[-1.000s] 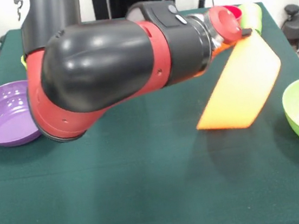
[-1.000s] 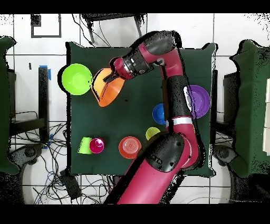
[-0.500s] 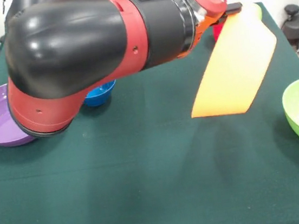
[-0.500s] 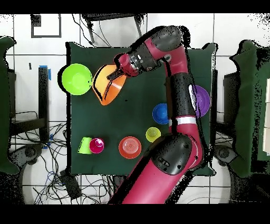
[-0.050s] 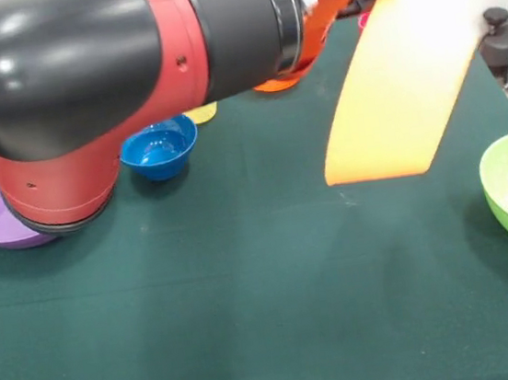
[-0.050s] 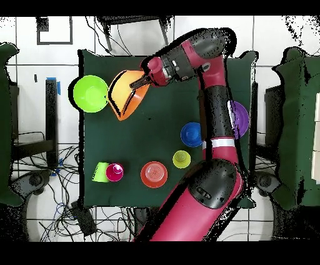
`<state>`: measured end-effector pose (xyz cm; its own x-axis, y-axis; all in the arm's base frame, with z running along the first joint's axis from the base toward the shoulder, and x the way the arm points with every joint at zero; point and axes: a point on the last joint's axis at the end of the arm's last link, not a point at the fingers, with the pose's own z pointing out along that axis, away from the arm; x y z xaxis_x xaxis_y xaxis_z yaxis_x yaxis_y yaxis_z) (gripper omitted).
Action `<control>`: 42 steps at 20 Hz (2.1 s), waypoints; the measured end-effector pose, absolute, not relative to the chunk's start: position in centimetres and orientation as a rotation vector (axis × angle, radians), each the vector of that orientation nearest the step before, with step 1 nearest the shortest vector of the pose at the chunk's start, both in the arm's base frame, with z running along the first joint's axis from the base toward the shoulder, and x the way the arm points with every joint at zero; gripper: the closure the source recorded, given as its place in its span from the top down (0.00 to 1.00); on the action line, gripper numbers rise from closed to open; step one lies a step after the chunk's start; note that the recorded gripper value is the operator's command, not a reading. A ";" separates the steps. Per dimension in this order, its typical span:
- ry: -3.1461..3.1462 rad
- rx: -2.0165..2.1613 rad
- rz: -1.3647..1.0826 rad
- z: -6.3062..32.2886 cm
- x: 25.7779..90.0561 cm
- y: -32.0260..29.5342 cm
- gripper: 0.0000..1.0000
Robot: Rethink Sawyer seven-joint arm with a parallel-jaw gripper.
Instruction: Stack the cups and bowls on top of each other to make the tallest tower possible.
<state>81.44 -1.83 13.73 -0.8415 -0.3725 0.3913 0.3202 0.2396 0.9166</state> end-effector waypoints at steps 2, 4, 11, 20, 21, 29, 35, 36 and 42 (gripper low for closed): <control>-1.945 0.065 -1.705 14.6 81.8 -1.8 0.00; -1.924 0.090 -1.754 15.5 82.2 -1.4 0.00; -1.887 0.214 -1.909 17.2 83.3 0.9 0.00; -1.868 0.431 -2.180 17.7 84.5 4.4 0.00; -1.867 0.450 -2.213 17.6 84.6 4.8 0.00; -1.850 0.502 -2.367 16.1 85.0 6.2 0.00; -1.830 0.509 -2.430 15.0 85.0 6.3 0.00; -1.828 0.511 -2.440 14.8 85.0 6.3 0.00; -1.812 0.532 -2.501 14.0 85.0 6.2 0.00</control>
